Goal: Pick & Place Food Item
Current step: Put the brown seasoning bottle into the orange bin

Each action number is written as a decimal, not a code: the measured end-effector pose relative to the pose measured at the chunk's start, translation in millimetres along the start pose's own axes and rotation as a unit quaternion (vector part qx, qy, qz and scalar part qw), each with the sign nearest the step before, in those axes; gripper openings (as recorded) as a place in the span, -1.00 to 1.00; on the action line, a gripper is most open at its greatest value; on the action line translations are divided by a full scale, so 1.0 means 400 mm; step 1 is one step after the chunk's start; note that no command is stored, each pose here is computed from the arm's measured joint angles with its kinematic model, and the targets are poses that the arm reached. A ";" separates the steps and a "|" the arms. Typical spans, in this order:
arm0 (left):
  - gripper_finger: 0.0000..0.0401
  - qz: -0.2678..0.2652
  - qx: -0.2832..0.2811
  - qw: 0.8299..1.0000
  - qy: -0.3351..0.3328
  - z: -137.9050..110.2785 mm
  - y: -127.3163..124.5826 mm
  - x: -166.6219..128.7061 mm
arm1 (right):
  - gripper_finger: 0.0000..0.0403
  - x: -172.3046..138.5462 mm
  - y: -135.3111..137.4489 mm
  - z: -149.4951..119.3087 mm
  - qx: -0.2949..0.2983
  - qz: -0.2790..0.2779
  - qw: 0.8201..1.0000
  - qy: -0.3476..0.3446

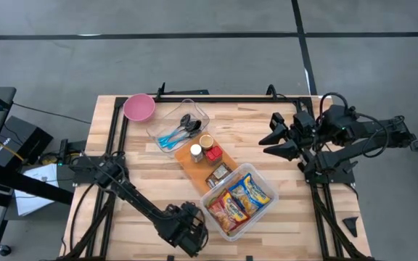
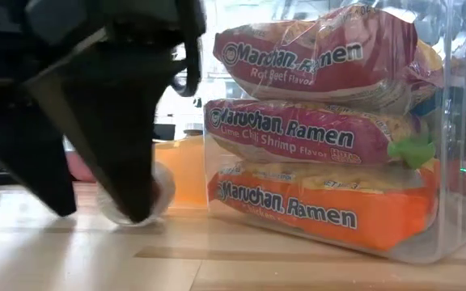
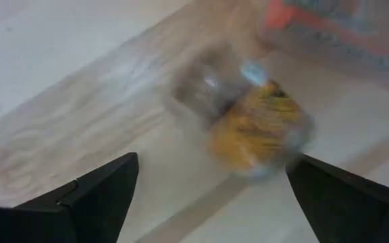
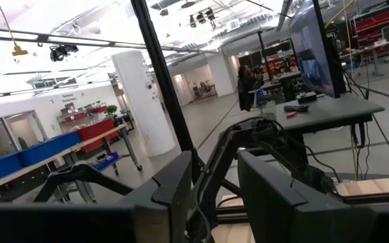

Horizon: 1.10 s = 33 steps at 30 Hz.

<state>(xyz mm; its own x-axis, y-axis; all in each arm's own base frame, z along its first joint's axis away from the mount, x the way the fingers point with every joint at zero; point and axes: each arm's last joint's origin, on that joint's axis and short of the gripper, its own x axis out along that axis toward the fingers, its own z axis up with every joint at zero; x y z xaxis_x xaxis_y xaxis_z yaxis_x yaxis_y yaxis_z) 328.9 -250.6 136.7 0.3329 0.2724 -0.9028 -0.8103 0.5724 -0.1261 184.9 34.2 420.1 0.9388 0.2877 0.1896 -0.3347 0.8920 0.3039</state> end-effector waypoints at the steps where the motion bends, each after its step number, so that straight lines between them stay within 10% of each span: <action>1: 0.84 0.001 0.000 1.000 0.008 -0.004 0.004 0.001 | -0.41 0.000 0.000 -0.001 0.000 -0.001 1.000 0.002; 17: 0.83 -0.025 -0.101 0.993 0.057 -0.150 0.039 -0.094 | -0.41 0.001 -0.001 -0.003 0.001 -0.001 1.000 0.005; 33: 0.69 -0.055 -0.177 0.982 -0.026 -0.028 0.003 -0.042 | -0.41 0.001 -0.001 -0.004 0.001 -0.002 1.000 0.007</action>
<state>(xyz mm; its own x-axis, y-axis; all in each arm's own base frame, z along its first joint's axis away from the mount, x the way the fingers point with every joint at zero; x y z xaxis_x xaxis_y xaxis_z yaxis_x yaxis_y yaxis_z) 317.1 -263.1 147.2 0.4453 0.2688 -0.8541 -0.8815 0.2990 -0.3655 185.7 34.4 418.5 0.9412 0.2889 0.1755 -0.3311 0.8924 0.3066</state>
